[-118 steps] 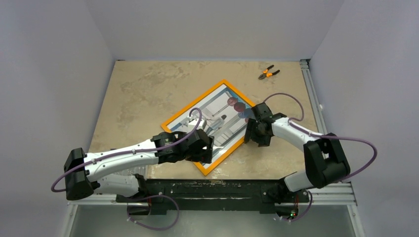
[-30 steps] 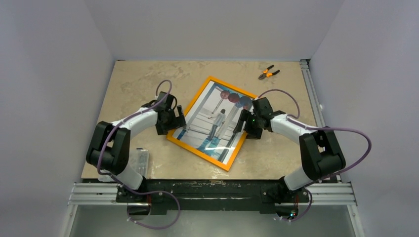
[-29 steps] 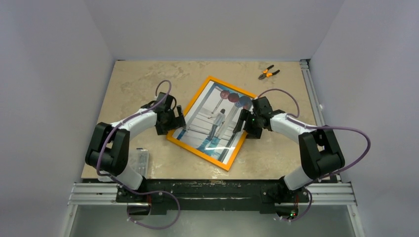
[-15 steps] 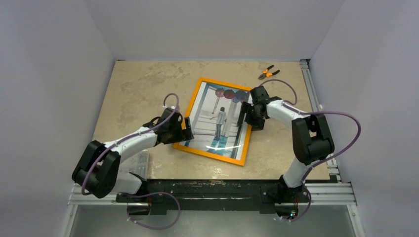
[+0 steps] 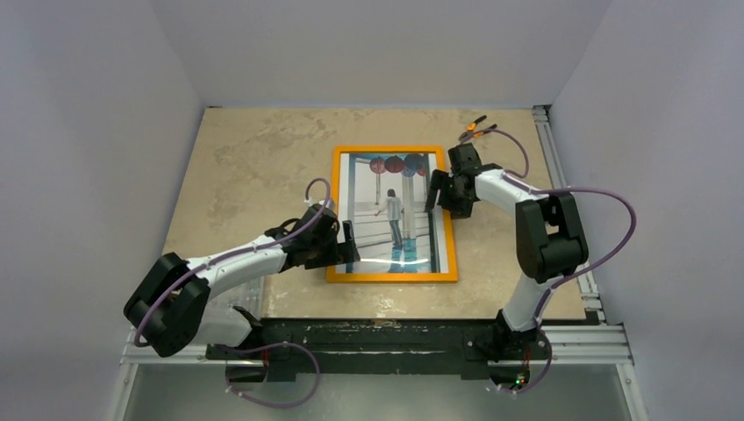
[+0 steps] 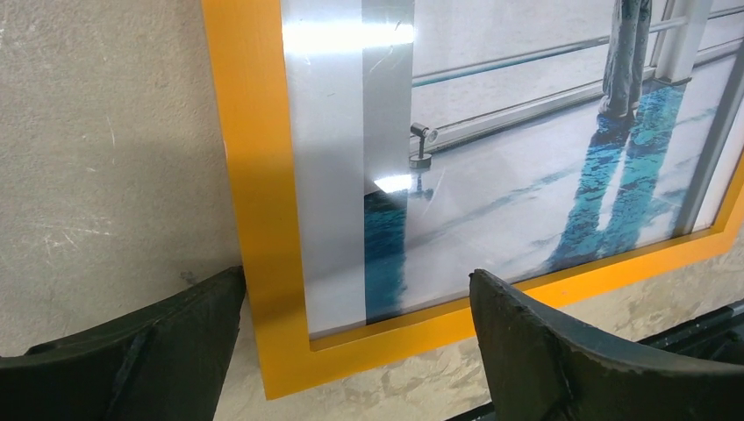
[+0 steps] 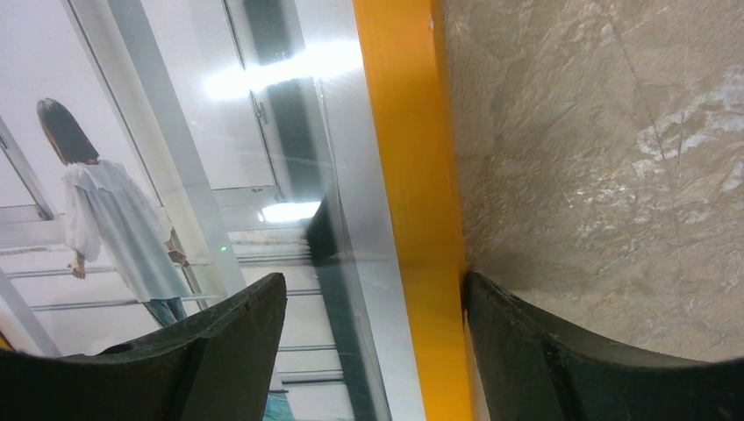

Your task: Put the photo into the frame

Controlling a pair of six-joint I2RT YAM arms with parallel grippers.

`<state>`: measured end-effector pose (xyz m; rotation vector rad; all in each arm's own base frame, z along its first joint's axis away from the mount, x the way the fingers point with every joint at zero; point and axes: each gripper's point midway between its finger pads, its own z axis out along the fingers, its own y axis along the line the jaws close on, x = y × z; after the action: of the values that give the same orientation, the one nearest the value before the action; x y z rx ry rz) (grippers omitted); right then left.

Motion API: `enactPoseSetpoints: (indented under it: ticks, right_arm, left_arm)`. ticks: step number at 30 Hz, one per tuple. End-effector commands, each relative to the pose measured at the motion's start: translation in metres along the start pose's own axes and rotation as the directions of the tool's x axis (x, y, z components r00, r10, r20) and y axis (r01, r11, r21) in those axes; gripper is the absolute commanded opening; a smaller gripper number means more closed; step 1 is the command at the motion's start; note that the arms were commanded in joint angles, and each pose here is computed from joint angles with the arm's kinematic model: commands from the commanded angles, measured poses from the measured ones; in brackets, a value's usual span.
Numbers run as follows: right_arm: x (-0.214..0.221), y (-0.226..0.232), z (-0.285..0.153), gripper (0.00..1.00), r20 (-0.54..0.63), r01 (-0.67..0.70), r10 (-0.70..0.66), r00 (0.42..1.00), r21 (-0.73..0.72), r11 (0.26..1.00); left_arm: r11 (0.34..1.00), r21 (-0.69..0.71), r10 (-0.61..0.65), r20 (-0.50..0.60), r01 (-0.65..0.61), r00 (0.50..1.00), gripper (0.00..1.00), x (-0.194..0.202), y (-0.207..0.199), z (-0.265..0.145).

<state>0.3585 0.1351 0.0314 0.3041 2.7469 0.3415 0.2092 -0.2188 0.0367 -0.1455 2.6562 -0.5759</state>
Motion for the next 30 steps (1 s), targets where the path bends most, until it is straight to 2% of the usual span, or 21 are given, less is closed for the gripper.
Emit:
enactPoseSetpoints:
  ticks: [1,5,8,15,19,23,28,30]
  right_arm:
    - [0.016,0.022,-0.014,0.72,-0.014,-0.002,0.000,1.000,-0.098,0.995]
    - [0.013,0.011,-0.030,0.73,0.036,0.003,-0.001,0.999,-0.053,0.999]
    - [0.009,0.008,-0.049,0.73,0.096,0.006,-0.001,0.995,-0.052,0.999]
    - [-0.002,0.017,-0.113,0.75,0.289,0.030,0.014,0.957,-0.146,0.989]
    - [-0.003,0.021,-0.152,0.79,0.410,0.067,0.030,0.912,-0.220,0.973]
    - [0.001,0.022,-0.179,0.83,0.499,0.107,0.043,0.865,-0.268,0.957]
    - [0.007,0.018,-0.199,0.97,0.571,0.150,0.039,0.820,-0.281,0.948]
    - [0.008,0.016,-0.205,0.99,0.595,0.164,0.033,0.803,-0.274,0.948]
  left_arm:
    - [0.999,-0.006,-0.041,-0.114,0.041,0.993,0.96,0.029,-0.001,0.007]
    - [0.999,-0.035,-0.014,-0.043,0.012,0.999,0.99,0.014,0.002,-0.009]
    - [0.999,-0.026,0.020,0.051,-0.018,0.999,1.00,-0.005,0.000,-0.028]
    - [0.988,0.132,0.042,0.274,-0.081,0.961,1.00,-0.047,-0.022,-0.087]
    - [0.964,0.235,0.023,0.403,-0.128,0.915,1.00,-0.069,-0.031,-0.125]
    - [0.947,0.279,-0.013,0.533,-0.161,0.846,1.00,-0.091,-0.028,-0.160]
    - [0.942,0.258,-0.011,0.661,-0.213,0.751,1.00,-0.107,-0.020,-0.189]
    - [0.950,0.229,-0.004,0.692,-0.214,0.722,1.00,-0.110,-0.013,-0.190]
